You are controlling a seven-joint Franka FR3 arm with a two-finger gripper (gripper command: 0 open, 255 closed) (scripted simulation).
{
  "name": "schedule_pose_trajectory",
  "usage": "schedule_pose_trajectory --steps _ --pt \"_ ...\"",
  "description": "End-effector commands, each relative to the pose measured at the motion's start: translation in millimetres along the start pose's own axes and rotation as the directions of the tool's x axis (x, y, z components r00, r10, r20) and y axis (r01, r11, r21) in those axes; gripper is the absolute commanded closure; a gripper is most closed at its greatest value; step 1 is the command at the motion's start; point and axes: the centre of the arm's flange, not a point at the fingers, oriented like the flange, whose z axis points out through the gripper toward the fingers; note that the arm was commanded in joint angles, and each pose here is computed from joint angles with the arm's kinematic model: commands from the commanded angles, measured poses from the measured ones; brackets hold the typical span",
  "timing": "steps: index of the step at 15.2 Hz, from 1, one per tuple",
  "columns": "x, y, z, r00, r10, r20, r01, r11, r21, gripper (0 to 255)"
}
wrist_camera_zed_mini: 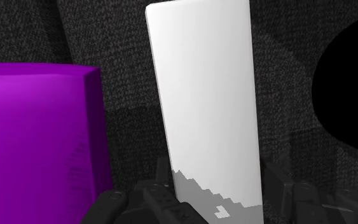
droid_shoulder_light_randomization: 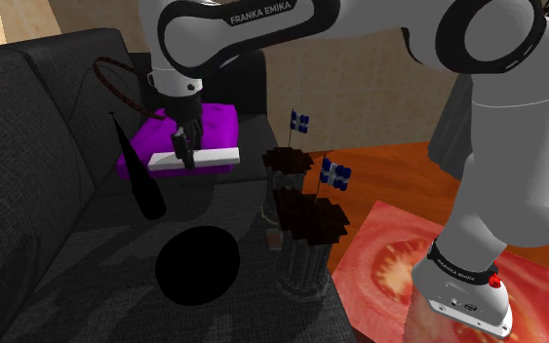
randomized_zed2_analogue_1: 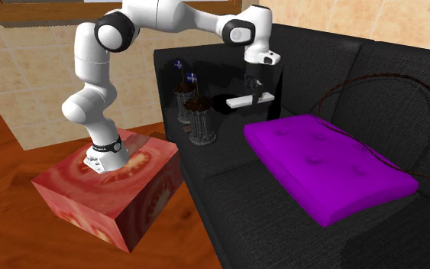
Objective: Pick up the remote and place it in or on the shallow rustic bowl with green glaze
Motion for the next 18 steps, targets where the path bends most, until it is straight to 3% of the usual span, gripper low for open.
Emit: schedule_pose_trajectory --steps 1,16,18 --pt "-5 -21 -2 1.0 0.0 0.0 0.0 1.0 0.0 255" --pt "-45 -214 -1 1.0 0.0 0.0 0.0 1.0 0.0 255" --pt "-45 -214 9 1.0 0.0 0.0 0.0 1.0 0.0 255"
